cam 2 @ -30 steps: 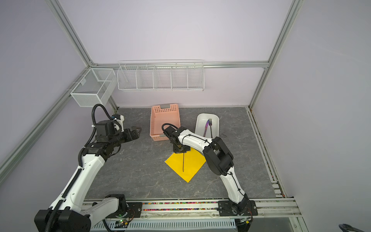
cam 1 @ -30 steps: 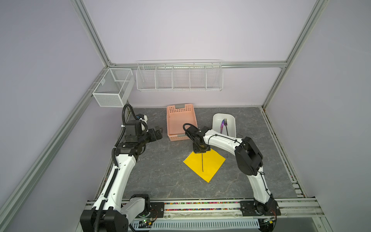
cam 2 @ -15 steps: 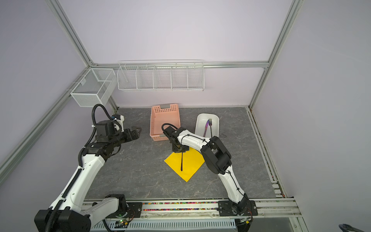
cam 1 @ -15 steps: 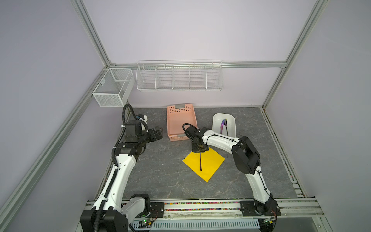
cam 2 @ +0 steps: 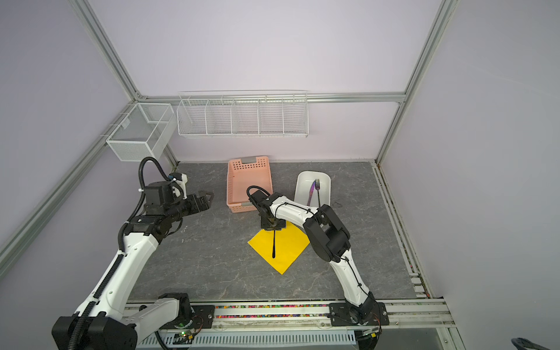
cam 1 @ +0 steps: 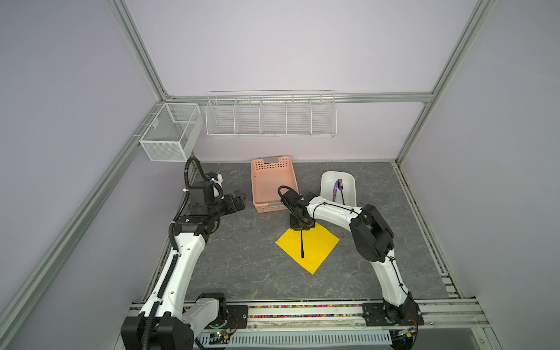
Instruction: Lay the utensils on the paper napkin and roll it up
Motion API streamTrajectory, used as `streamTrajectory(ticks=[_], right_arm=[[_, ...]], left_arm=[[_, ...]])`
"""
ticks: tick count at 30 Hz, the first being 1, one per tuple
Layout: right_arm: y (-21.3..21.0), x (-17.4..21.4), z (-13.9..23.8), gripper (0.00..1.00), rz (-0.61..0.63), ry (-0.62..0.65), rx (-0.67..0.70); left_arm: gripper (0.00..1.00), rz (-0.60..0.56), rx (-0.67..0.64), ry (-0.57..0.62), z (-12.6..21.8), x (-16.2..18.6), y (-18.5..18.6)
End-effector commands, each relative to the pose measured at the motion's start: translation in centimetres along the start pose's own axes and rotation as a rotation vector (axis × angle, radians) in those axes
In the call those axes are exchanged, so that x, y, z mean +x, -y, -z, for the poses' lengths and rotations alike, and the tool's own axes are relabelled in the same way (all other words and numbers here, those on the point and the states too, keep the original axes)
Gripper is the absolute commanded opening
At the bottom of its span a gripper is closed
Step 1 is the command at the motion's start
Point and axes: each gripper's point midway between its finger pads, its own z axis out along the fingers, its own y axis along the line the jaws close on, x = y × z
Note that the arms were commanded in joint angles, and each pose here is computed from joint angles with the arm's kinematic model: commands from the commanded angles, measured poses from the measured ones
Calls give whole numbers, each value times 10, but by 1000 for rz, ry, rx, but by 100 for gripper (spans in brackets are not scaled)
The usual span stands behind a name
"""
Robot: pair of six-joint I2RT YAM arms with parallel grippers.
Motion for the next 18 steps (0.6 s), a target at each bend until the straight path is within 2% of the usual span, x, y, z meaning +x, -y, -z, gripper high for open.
streamTrajectory(ticks=[1, 18], right_arm=[[3, -2, 1, 20, -20, 2, -17], [0, -8, 7, 9, -11, 23, -34]], left_arm=[[97, 9, -14, -7, -2, 3, -4], [97, 6, -21, -2, 0, 3, -5]])
